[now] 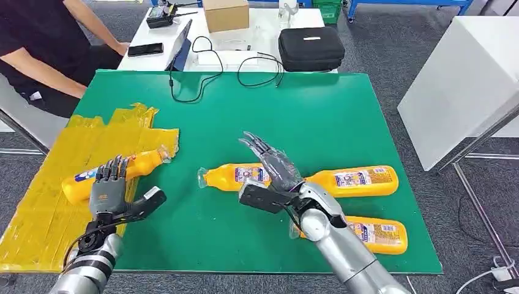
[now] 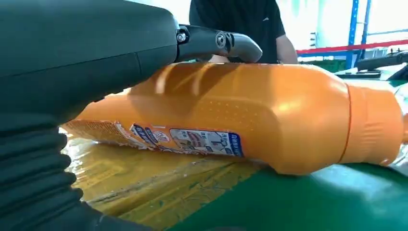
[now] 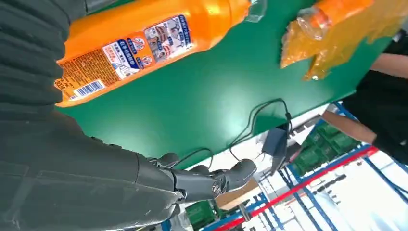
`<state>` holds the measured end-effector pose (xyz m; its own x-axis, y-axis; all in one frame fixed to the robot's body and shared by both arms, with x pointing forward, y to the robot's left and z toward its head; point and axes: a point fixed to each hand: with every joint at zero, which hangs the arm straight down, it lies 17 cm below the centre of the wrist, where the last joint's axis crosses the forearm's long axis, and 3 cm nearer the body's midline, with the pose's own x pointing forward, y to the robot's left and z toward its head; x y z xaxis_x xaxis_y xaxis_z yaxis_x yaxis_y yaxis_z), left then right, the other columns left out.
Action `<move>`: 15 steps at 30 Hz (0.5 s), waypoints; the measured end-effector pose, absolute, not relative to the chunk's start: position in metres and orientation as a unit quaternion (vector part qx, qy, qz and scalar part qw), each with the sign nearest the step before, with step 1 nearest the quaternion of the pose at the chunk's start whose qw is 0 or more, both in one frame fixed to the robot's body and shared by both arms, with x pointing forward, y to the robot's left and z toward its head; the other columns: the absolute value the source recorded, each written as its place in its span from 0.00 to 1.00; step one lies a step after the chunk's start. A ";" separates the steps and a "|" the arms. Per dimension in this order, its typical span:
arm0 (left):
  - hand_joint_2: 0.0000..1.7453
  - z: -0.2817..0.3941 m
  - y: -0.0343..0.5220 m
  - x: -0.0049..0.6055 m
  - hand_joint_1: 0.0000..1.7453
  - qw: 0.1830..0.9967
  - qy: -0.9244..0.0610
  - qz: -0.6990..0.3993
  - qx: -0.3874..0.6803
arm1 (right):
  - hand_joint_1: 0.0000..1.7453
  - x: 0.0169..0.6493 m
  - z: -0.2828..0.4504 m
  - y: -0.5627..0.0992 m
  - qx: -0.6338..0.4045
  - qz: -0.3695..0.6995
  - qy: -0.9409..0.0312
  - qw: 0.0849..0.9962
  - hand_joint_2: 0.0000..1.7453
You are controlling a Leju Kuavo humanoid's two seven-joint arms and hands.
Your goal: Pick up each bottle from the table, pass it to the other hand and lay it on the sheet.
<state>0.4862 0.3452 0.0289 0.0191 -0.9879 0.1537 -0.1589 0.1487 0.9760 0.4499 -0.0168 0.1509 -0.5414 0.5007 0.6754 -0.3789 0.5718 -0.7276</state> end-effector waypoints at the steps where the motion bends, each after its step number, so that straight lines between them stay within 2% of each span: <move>1: 0.00 0.029 0.345 0.486 0.00 0.504 -0.569 -0.409 0.505 | 0.00 0.451 0.149 -0.017 -0.041 0.462 -0.745 0.479 1.00; 7: 0.00 0.035 0.345 0.484 0.00 0.506 -0.585 -0.389 0.501 | 0.00 0.452 0.141 -0.016 -0.046 0.471 -0.737 0.482 1.00; 15: 0.00 0.071 0.357 0.482 0.00 0.519 -0.652 -0.281 0.476 | 0.00 0.460 0.129 -0.017 -0.060 0.480 -0.724 0.492 1.00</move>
<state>0.4816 0.3572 0.0713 -0.0081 -0.9130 0.4078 -0.3293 0.3875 0.8611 0.4598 -0.0168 0.1289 -0.5086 0.5591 0.6548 -0.3862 0.5315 -0.7539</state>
